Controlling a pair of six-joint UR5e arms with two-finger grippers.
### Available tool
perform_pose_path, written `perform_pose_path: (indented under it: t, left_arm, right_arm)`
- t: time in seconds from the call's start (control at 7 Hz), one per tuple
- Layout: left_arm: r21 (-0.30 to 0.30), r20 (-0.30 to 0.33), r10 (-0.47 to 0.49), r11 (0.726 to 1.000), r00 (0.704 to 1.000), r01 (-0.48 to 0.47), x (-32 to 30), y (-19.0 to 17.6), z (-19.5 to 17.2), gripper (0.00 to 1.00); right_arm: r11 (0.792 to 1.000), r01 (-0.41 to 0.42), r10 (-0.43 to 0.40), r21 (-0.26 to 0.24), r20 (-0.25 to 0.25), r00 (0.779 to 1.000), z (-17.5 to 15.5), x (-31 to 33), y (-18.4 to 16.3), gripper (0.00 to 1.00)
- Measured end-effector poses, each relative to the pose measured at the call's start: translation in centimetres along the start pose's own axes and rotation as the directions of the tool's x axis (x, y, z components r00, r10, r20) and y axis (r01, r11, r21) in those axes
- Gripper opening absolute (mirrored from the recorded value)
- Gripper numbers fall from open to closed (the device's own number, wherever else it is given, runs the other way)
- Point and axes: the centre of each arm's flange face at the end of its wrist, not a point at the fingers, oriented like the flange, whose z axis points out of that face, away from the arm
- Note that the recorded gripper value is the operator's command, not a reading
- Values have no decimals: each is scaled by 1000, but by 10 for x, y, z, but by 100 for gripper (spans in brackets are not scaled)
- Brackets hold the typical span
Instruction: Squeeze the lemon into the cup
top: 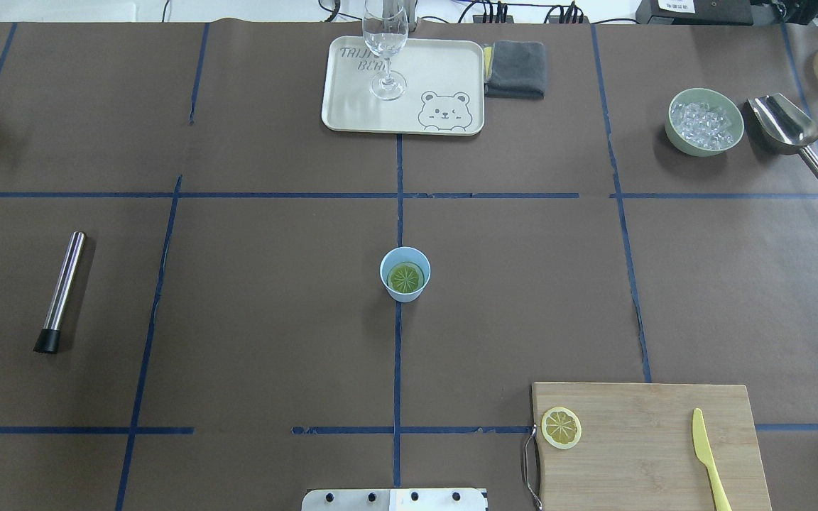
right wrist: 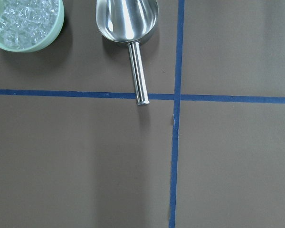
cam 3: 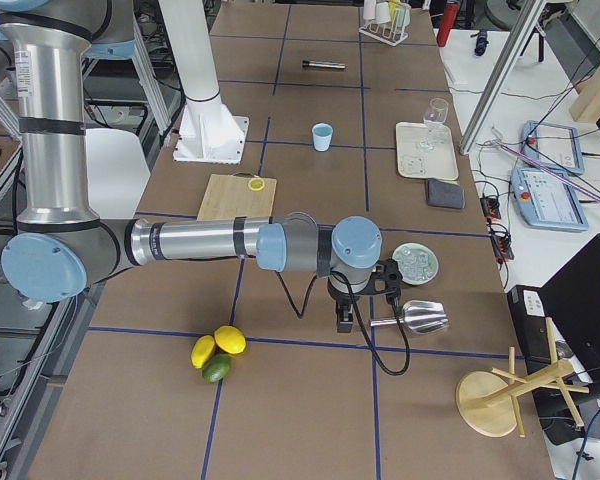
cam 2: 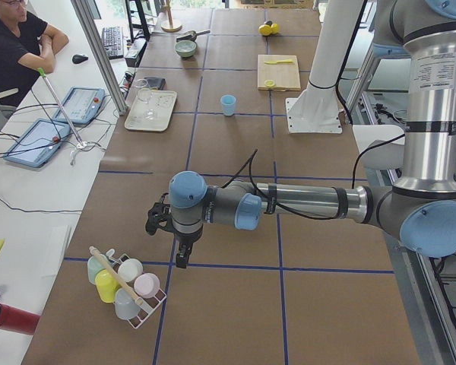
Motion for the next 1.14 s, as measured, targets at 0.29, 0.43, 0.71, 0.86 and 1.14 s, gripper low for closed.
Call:
perform_pose_path:
  t: [0.29, 0.43, 0.71, 0.86, 1.14]
  left_arm:
    - [-7, 2, -9, 1000, 1000, 9, -3, 5, 3, 100]
    - [-6, 1, -9, 1000, 1000, 9, -2, 6, 2, 100]
    - [-6, 0, -9, 1000, 1000, 9, -2, 6, 2, 100]
    - [-6, -1, -8, 1000, 1000, 8, -1, 6, 2, 100]
    - [-5, -2, -7, 1000, 1000, 7, -1, 6, 2, 100]
  right_arm:
    - [1000, 2, -2, 1, -1, 1000, 0, 0, 0, 100]
    - [1000, 4, -4, 1, -1, 1000, 0, 0, 0, 100]
    - [1000, 4, -4, 1, -3, 1000, 0, 0, 0, 100]
    - [1000, 4, -4, 0, -6, 1000, 0, 1, 1, 100]
    - [1000, 4, -4, -2, -9, 1000, 1, 2, 1, 100]
